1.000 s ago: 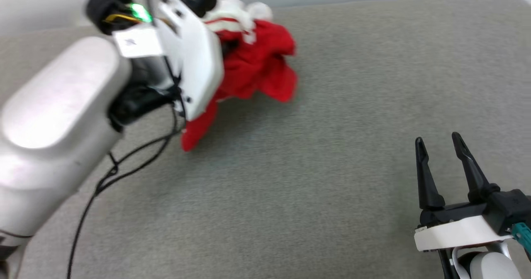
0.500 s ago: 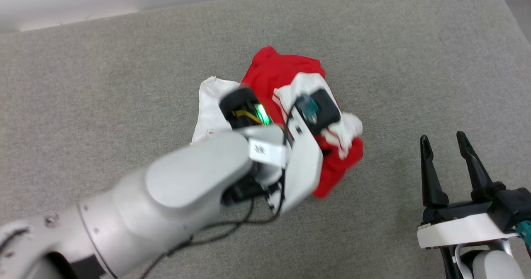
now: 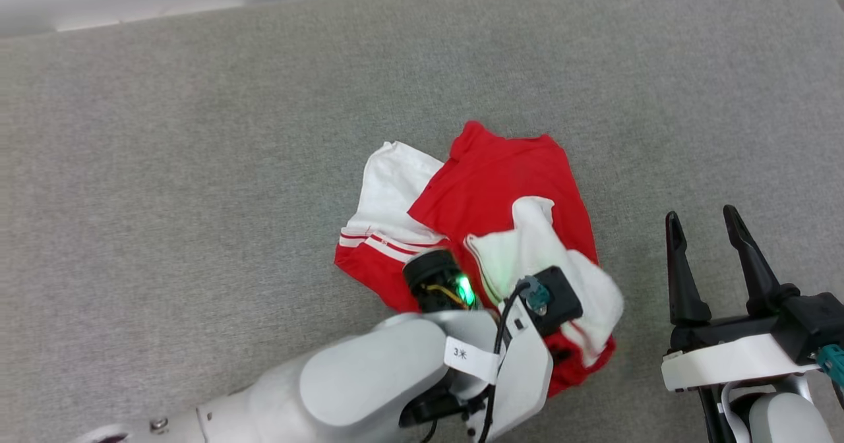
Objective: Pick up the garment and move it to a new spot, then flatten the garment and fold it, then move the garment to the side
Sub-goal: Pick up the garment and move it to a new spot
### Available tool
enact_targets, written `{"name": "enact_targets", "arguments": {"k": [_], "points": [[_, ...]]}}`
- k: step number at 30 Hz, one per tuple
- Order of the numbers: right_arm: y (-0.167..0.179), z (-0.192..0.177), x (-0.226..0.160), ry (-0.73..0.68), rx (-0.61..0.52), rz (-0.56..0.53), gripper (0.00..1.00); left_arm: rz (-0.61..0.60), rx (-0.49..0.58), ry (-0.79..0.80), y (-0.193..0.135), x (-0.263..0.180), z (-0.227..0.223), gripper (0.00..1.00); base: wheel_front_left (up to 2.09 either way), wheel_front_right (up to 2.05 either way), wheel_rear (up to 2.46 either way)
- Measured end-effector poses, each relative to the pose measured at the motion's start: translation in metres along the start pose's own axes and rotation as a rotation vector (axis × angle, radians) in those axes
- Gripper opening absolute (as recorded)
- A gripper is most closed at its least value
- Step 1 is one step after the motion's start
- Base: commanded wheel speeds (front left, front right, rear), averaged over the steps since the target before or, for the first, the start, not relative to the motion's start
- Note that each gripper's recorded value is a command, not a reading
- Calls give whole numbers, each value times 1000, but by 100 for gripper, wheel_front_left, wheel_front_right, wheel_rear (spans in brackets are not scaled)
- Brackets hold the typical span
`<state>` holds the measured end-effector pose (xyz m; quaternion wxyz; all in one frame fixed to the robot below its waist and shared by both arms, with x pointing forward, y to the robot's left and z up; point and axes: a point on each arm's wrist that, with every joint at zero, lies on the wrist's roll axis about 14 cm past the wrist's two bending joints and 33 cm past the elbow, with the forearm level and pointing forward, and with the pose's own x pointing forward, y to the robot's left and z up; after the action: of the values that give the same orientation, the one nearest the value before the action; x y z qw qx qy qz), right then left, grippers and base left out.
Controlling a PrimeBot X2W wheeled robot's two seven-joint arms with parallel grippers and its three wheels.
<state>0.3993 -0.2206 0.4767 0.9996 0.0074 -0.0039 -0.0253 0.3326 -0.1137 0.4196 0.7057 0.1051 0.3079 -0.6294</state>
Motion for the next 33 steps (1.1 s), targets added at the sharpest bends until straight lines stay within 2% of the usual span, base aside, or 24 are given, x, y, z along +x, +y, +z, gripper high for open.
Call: {"name": "enact_targets", "arguments": {"k": [7,14,17,23,27,33], "points": [[2,10,-10,-25,-1,7,100,150,91,-313,28,-29,64,100,0,0,0],[11,23,-18,-60,-5,35,100,440,140,-611,68,-96,109,100,0,0,0],[15,27,-22,-69,-4,45,100,584,110,-697,86,-129,105,100,0,0,0],[20,34,-28,-91,-4,63,100,882,70,-754,113,-195,80,100,0,0,0],[25,37,-30,-99,-1,78,100,1044,72,-815,111,-239,69,100,0,0,0],[31,40,-35,-110,2,98,100,1220,31,-831,97,-278,28,100,0,0,0]]}}
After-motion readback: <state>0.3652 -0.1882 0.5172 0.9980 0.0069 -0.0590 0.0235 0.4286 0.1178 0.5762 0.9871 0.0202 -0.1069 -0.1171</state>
